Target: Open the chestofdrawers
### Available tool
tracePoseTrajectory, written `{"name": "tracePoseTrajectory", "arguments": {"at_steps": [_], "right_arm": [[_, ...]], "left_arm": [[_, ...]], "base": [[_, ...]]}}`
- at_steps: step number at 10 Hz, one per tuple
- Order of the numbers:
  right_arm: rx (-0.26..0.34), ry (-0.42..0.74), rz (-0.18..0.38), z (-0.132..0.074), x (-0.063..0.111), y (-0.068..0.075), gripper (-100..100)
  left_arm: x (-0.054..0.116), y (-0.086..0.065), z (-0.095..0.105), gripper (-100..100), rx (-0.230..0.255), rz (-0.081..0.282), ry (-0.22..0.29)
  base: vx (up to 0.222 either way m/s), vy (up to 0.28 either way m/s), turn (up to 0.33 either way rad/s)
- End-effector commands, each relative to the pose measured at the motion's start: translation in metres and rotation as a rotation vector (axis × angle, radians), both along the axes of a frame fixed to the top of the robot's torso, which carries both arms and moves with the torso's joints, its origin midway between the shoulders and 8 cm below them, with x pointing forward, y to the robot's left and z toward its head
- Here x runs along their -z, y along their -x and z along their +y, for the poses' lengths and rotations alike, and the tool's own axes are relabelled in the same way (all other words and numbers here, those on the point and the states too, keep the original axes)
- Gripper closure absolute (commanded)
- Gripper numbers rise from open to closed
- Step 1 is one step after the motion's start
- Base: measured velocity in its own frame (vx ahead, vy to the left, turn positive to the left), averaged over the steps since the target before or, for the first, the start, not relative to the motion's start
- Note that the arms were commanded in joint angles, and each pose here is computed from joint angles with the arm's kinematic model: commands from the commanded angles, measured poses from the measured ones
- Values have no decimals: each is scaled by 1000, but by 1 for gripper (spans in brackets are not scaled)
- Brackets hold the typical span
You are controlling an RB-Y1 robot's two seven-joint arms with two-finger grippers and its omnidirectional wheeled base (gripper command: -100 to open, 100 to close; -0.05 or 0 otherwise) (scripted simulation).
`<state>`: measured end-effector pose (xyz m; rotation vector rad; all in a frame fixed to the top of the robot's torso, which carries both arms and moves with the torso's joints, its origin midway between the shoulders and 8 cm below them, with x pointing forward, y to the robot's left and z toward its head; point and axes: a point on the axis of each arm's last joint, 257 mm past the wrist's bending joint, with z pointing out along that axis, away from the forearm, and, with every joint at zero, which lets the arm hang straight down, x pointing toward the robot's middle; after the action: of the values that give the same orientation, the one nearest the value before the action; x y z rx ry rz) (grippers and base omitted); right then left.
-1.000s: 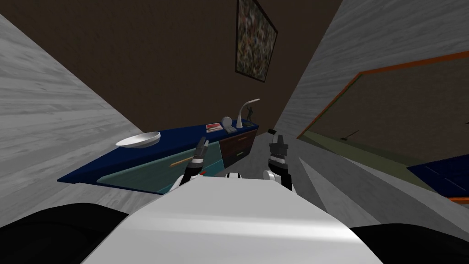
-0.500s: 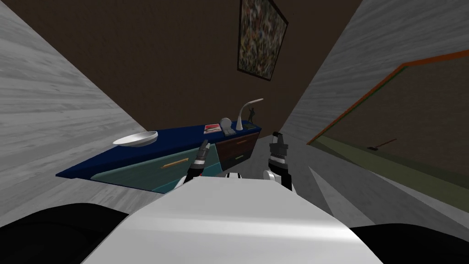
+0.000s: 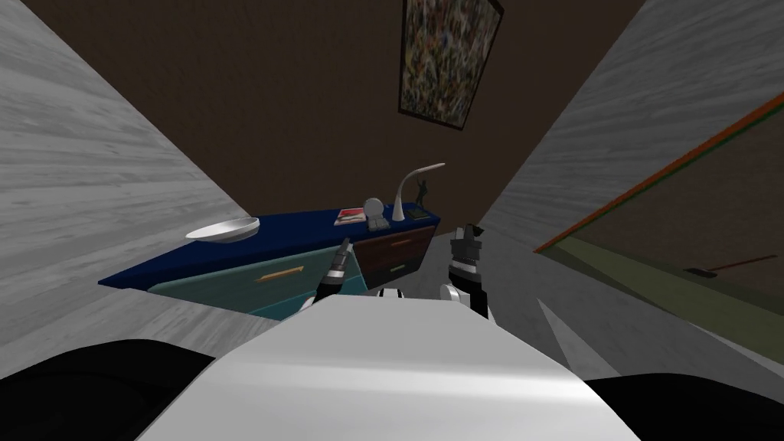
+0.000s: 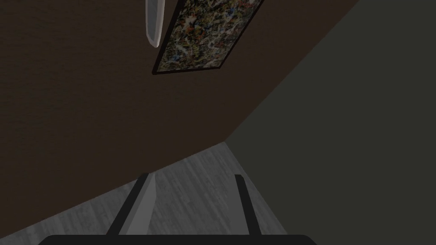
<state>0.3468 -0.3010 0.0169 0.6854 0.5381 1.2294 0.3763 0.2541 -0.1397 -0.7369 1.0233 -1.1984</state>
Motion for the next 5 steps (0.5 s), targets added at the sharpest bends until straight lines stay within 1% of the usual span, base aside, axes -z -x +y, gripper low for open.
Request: {"name": "tracePoseTrajectory", "arguments": {"at_steps": [1, 2, 3, 4, 5], "right_arm": [[0, 0, 0, 0, 0, 0, 0], [0, 0, 0, 0, 0, 0, 0], [0, 0, 0, 0, 0, 0, 0], [0, 0, 0, 0, 0, 0, 0], [0, 0, 0, 0, 0, 0, 0]], "left_arm": [[28, -2, -1, -100, -3, 52, 4], [34, -2, -1, -100, -3, 65, 4], [48, -2, -2, -100, -2, 91, 3], [56, -2, -2, -100, -1, 106, 1], [64, -2, -2, -100, 0, 121, -1]], "base": [[112, -284, 240], [93, -235, 208], [123, -186, 205], [114, -173, 187], [109, -184, 131]]}}
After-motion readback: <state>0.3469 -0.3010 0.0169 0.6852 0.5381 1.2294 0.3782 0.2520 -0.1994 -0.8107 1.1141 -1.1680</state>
